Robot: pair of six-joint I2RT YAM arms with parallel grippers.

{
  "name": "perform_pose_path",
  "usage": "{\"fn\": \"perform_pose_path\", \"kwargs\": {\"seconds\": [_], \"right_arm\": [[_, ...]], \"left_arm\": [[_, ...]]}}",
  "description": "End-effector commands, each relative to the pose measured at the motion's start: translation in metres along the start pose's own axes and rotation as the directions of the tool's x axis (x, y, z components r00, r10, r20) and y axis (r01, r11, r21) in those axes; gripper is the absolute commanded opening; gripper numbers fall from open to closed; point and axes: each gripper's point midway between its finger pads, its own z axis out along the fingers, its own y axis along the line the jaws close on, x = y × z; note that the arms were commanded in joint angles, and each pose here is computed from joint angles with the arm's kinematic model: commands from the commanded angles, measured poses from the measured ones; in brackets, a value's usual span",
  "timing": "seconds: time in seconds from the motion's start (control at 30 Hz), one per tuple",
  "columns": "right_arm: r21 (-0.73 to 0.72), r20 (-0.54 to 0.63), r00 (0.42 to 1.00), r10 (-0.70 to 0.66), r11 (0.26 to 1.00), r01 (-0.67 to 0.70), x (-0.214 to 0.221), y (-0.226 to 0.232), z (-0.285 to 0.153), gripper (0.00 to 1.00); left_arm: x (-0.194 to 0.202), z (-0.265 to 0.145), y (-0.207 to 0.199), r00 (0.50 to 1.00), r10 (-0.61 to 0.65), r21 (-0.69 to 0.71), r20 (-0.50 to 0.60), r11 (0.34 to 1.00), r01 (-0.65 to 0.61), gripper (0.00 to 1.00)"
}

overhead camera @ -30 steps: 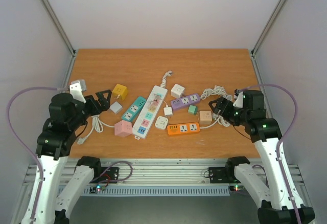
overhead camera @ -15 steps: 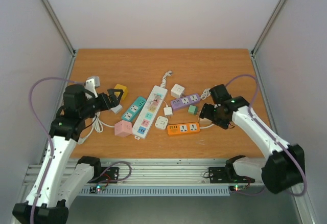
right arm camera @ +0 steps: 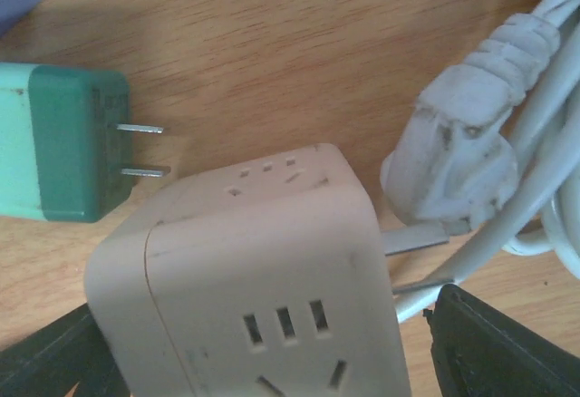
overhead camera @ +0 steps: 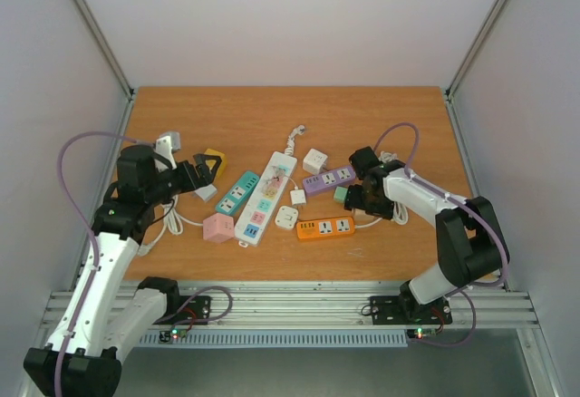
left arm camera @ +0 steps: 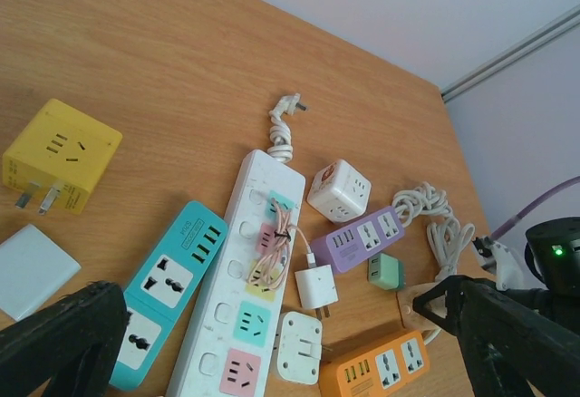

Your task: Insert the plug

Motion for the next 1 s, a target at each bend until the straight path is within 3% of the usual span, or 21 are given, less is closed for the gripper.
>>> {"fn": "perform_pose_path", "kwargs": {"seconds": [0.0,0.27,0.4,0.53,0.73,0.97], "right_arm": [[-0.014,0.04,0.997,-0.061,0.998,0.062,-0.014,0.01,-0.002,0.82],[-0.017,0.083,0.994,-0.077,0.997,0.079,-0.021,0.01,-0.012,0.57],[-0.105,0.109,0.992,-0.07,0.991,0.081,-0.023,0.022,-0.033,0.54],[-0.296,0.113,0.991,-0.068,0.95,0.099,-0.019,0.051,-0.066,0.54],[-0.679,0.115,0.981,-0.155,0.709,0.192,-0.004,0.117,-0.125,0.54],[-0.899,0.1,0.985,-0.142,0.411,0.151,0.005,0.169,-0.192,0.55]], "left_arm": [[-0.009,0.002,-0.005,0.999,0.02,0.028,0.038,0.999,-0.021,0.99],[-0.008,0.004,-0.006,1.0,0.002,0.038,0.019,0.999,-0.002,0.99],[-0.003,0.007,-0.01,1.0,-0.018,0.068,-0.012,0.998,0.019,0.99],[0.002,0.01,-0.014,0.999,-0.032,0.092,-0.043,0.995,0.036,0.99],[0.011,0.015,-0.027,0.997,-0.031,0.154,-0.076,0.987,0.043,0.99],[0.024,0.028,-0.051,0.987,-0.113,0.281,-0.116,0.949,0.142,0.99]]}}
